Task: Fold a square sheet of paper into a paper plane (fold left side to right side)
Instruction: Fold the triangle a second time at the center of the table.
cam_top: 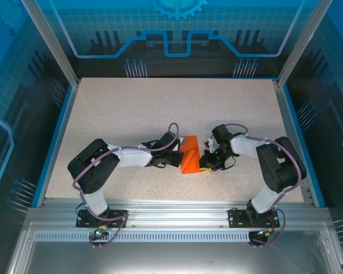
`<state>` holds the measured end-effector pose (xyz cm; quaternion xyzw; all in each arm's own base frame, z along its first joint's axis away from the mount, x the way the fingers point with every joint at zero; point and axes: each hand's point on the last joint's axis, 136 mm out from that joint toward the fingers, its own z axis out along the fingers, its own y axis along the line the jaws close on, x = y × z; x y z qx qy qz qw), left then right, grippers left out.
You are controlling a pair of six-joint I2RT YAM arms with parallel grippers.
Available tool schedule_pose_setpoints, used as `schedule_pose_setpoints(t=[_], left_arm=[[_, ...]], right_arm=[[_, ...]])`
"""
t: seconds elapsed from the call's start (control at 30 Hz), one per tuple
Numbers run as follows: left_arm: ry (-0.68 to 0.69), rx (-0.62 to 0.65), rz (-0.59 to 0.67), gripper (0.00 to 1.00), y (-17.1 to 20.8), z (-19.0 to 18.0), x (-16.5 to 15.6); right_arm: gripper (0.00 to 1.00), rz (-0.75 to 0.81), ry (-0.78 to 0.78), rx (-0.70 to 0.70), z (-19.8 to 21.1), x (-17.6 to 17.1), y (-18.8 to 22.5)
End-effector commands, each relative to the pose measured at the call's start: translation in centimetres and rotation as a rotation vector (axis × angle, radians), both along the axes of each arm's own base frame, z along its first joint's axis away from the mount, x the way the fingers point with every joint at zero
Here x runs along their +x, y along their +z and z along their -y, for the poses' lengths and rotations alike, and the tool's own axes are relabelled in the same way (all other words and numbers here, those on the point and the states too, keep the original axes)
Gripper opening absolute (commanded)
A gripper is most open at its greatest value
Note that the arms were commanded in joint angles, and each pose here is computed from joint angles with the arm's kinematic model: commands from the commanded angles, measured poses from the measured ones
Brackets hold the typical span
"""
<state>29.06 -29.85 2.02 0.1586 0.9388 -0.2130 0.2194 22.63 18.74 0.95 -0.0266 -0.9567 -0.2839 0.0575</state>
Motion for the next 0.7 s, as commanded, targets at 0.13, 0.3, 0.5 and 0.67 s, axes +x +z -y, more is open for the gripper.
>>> schedule_pose_setpoints(t=[0.13, 0.3, 0.5, 0.67], left_arm=[[0.001, 0.013, -0.005, 0.00, -0.5, -0.1, 0.5], [-0.001, 0.012, -0.009, 0.00, -0.6, 0.0, 0.5], [-0.001, 0.013, -0.009, 0.00, -0.7, -0.1, 0.4], [0.000, 0.012, -0.010, 0.00, -0.6, -0.1, 0.5]], right_arm=[[0.19, 0.003, 0.036, -0.027, -0.1, -0.4, -0.6], [0.19, 0.074, 0.027, 0.039, -0.8, 1.0, 2.1], [0.19, 0.148, -0.013, 0.122, -2.1, 3.1, 5.0], [0.19, 0.184, -0.061, 0.203, -3.8, 5.1, 6.1]])
